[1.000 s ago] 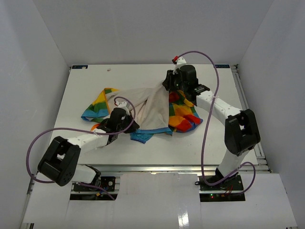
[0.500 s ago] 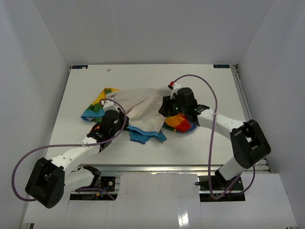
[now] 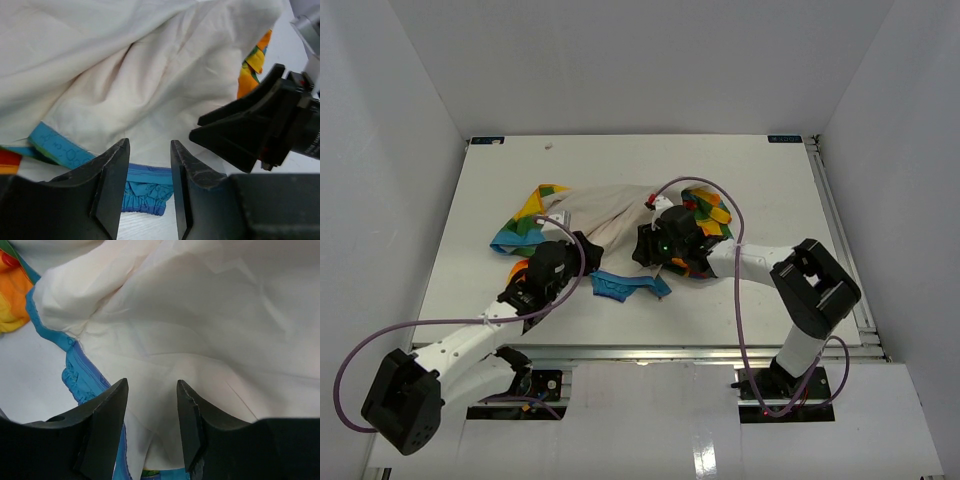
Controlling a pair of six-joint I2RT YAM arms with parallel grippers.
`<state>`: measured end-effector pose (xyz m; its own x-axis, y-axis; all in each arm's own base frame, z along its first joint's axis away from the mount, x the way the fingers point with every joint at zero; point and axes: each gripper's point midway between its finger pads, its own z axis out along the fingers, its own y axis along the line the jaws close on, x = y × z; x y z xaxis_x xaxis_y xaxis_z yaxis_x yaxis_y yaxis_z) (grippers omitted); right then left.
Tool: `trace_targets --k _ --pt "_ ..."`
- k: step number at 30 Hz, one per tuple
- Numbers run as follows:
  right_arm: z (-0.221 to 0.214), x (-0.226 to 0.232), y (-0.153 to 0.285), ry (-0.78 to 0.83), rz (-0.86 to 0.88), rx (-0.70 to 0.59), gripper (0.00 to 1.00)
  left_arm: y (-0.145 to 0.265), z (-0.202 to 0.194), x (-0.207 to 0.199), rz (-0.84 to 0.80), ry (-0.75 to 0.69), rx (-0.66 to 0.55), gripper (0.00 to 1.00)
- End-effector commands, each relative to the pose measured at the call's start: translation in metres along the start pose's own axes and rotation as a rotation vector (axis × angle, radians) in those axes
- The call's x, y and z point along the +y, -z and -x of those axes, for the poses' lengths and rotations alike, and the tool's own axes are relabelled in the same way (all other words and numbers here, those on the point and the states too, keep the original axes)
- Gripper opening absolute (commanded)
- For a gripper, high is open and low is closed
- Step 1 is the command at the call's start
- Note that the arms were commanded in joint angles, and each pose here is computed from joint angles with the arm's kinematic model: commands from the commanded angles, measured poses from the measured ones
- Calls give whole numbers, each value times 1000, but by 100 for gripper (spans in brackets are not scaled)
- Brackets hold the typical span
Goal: Zip up the jacket
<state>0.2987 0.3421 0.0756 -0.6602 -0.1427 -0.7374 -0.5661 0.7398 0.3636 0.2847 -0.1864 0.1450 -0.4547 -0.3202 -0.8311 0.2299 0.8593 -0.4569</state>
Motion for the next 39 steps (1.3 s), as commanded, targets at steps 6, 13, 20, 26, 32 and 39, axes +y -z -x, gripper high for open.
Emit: trace_targets --k 6,13,20,26,32,39 --pt "73 -57 71 -120 -322 -256 61 -13 -44 -69 -329 -99 245 61" --pt "54 -78 110 -201 -369 -301 63 -33 -60 -87 -301 -153 367 61" --pt "31 -84 134 -226 -354 -333 63 -59 -89 -90 -142 -303 458 63" --pt "23 -73 144 -213 -277 -358 62 -86 -119 -60 114 -433 552 59" --pt "3 -43 138 -168 -66 -361 56 -83 -95 -48 195 -359 417 3" --pt "-28 -16 106 -146 48 -257 54 -59 -75 -69 -18 -161 299 0"
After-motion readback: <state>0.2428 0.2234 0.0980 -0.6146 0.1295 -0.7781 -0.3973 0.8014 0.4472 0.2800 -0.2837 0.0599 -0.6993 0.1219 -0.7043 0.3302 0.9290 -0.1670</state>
